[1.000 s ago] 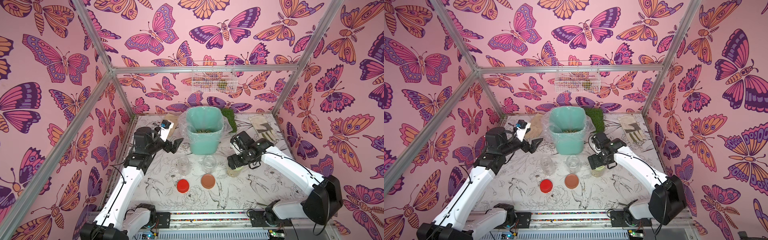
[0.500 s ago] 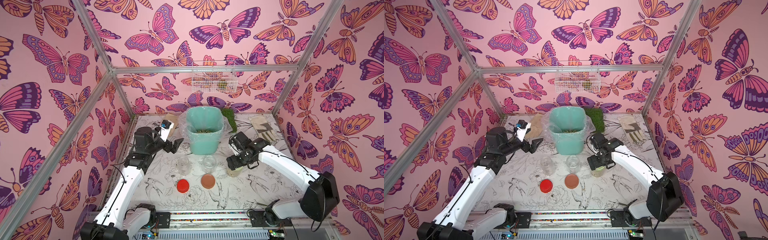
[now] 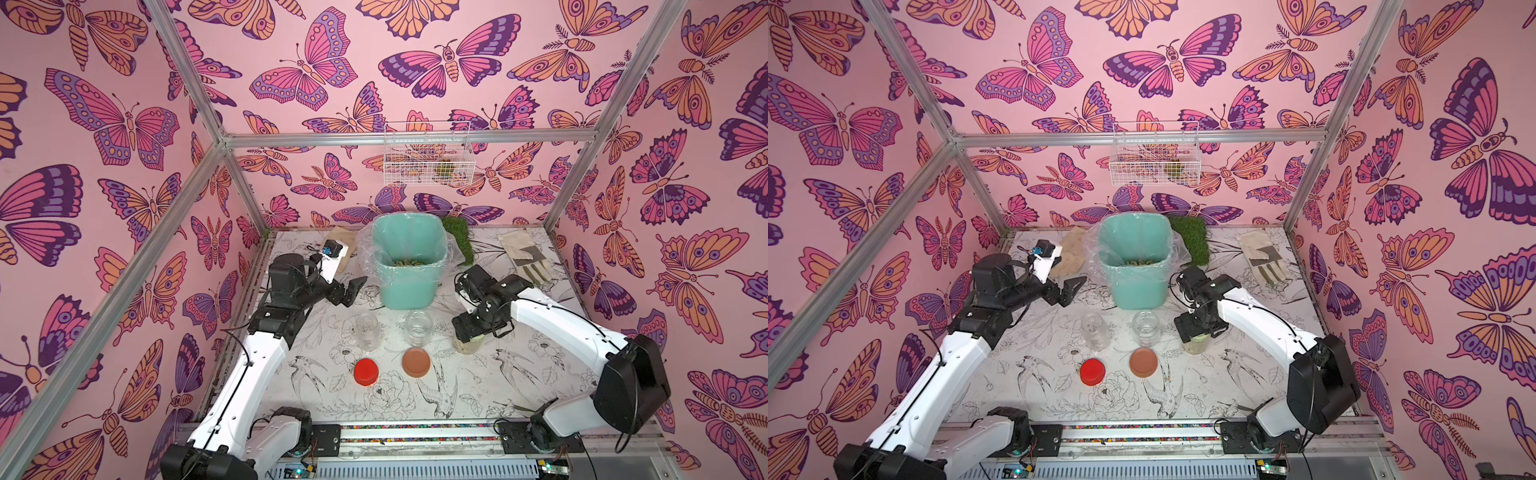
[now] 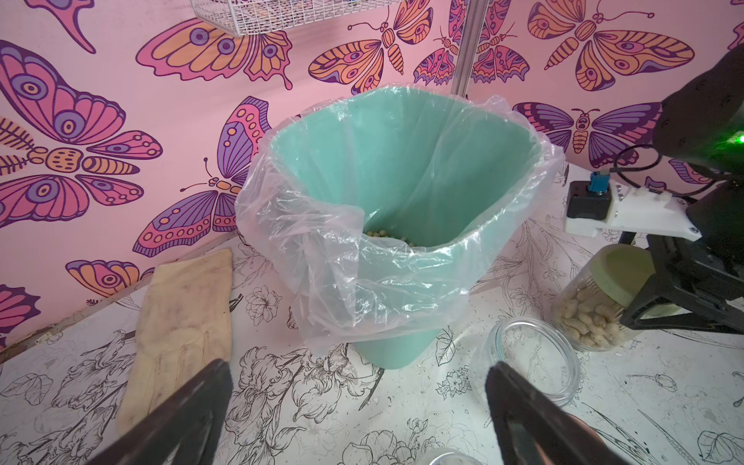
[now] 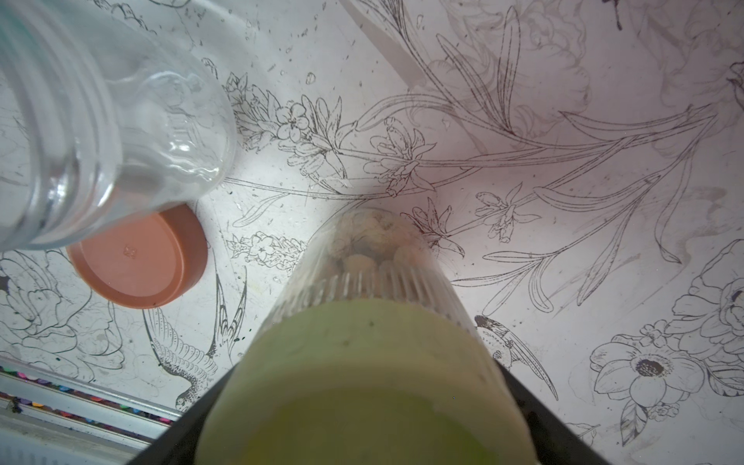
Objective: Empty moldy peanuts from jars
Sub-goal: Pick up the jar from the center of the board.
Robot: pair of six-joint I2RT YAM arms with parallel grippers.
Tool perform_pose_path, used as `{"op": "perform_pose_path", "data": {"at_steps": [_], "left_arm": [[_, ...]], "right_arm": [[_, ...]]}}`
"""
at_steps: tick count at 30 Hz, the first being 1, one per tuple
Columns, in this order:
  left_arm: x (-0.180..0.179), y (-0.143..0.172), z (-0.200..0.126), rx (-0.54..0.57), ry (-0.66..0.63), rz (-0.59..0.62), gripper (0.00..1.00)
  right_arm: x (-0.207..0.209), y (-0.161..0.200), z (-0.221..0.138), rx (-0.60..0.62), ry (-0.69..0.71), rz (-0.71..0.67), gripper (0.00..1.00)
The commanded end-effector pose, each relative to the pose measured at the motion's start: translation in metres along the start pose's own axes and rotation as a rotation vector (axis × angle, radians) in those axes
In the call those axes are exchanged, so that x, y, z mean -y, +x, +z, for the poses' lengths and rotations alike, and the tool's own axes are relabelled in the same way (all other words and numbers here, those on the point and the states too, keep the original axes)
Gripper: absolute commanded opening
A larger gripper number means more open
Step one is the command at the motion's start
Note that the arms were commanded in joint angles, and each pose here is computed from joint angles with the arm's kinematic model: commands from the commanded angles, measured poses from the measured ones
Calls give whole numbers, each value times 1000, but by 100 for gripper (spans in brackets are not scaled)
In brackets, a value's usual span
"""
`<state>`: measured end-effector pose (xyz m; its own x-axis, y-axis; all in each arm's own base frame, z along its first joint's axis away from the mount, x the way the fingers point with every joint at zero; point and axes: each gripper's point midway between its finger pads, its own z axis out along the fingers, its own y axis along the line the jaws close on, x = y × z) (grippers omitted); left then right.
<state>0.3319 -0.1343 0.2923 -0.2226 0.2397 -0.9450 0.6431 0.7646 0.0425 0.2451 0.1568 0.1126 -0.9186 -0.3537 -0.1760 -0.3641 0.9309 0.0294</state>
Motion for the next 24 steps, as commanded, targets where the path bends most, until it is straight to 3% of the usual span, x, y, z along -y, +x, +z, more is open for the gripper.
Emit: {"op": "perform_pose_path", "data": {"at_steps": [1,8,9,12,24], "left_arm": [[3,6,4,-16,19,-6,100],[9,2,2,-7,51,-8,100],[11,0,1,-3,59,-8,100],[18,-6,-2,15,99,-16,100],[75,-43,-24,127,334,60,100]], "right_arm": [[-4,-1,-5,8,-10,-1,83],[-12,-15,-25,106,-67,6,51],[-12,-17,-29,128,-83,10,41],[-20,-24,-47,188,-177,10,0],[-33,-49,-137,402,-507,16,0]]}}
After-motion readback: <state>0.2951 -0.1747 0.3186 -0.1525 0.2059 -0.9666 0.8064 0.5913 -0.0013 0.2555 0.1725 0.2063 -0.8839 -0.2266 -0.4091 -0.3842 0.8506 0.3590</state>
